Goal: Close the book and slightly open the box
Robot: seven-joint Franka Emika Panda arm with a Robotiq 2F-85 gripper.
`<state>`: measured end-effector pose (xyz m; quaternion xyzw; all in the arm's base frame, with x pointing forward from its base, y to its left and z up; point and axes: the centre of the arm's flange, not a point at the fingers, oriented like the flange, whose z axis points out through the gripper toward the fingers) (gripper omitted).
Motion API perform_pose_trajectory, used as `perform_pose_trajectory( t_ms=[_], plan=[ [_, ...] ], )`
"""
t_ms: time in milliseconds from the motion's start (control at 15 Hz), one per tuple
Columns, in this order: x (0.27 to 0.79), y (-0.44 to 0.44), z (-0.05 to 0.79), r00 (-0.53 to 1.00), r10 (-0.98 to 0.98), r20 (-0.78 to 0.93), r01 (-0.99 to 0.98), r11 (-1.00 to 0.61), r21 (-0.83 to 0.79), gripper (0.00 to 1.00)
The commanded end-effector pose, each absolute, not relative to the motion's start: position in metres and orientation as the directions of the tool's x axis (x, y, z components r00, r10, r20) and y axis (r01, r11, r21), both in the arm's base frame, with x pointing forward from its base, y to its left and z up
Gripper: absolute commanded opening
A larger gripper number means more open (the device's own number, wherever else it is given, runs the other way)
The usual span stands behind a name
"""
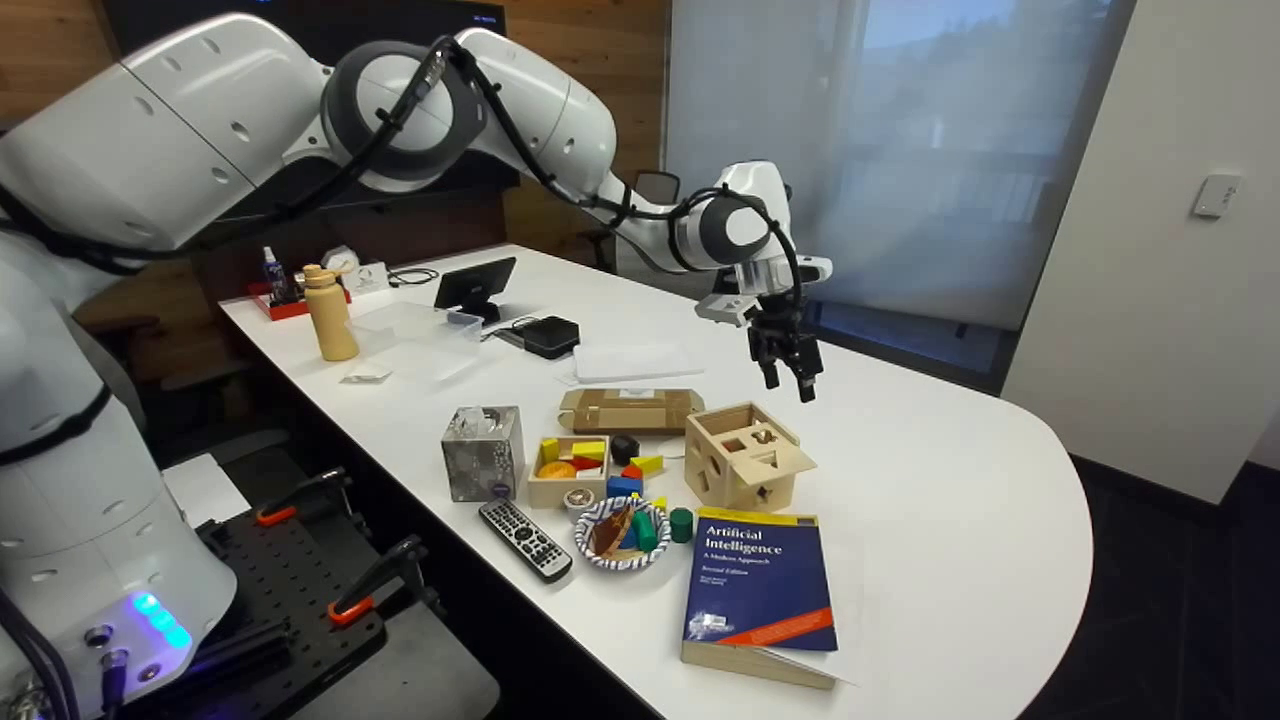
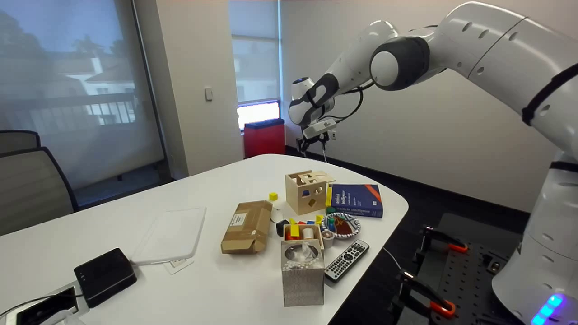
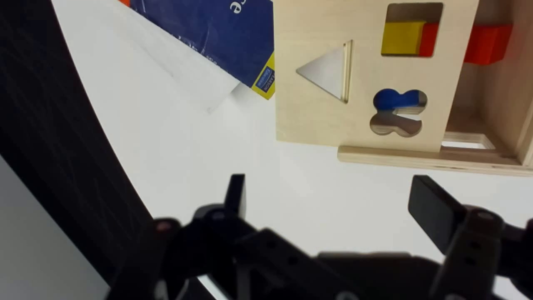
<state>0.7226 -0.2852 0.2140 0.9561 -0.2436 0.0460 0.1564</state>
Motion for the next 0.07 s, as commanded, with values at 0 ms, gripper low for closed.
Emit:
perform_pose_trajectory(
  t_ms=[0],
  plan=[
    [0.7022,-0.2779,0.2337,0.886,-0.436,0.156,-0.463,-0.848,0.259,1.0]
  ],
)
